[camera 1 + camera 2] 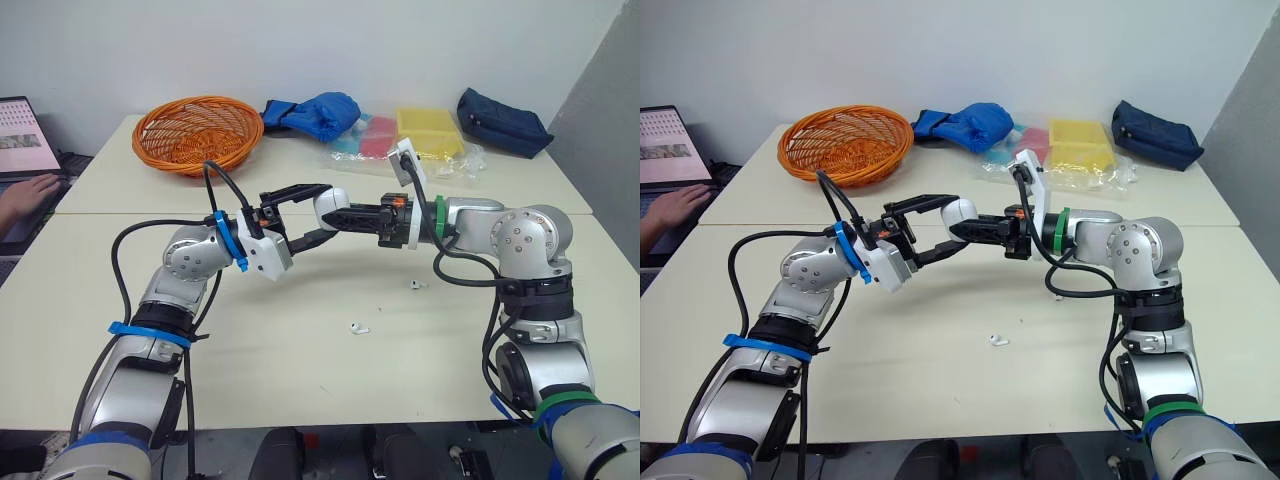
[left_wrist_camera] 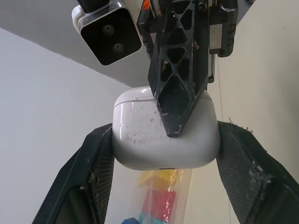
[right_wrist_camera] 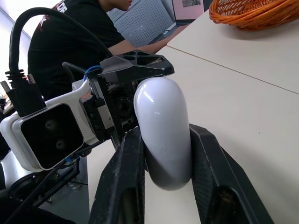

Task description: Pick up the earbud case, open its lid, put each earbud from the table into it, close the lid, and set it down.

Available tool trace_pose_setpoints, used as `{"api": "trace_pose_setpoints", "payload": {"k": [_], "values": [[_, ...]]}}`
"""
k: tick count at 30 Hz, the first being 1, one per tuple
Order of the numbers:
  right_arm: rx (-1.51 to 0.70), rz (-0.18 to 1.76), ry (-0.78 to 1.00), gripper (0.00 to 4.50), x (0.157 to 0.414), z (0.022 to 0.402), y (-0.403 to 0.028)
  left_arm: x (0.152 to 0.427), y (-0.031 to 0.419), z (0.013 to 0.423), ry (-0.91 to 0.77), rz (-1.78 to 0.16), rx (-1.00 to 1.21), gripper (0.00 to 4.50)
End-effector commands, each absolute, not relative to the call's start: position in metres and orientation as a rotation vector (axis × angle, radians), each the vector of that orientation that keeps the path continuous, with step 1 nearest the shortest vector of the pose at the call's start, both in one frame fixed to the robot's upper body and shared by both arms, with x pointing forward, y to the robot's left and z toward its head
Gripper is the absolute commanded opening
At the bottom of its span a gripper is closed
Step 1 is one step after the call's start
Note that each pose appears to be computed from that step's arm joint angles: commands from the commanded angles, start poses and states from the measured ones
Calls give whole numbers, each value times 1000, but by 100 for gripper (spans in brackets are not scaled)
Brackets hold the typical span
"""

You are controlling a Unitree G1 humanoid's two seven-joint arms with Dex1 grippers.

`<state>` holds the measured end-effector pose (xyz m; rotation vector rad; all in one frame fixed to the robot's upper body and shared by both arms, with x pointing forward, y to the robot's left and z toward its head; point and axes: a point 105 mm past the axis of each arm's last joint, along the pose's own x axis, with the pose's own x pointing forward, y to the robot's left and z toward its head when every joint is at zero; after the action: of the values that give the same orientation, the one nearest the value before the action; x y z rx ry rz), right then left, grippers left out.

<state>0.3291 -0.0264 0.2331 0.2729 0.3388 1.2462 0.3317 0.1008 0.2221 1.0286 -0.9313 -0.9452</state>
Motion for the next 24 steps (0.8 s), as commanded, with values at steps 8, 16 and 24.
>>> {"api": "trace_pose_setpoints", "payload": {"k": [8,16,24], "values": [[268,1245,278,90,330,249,-32,326,100,234,-1014,-922,1028,278],[252,1248,280,90,329,248,-32,327,99,234,-1014,-928,1027,278],[235,1253,296,125,326,244,-30,327,98,234,-1018,-928,1028,278]]}}
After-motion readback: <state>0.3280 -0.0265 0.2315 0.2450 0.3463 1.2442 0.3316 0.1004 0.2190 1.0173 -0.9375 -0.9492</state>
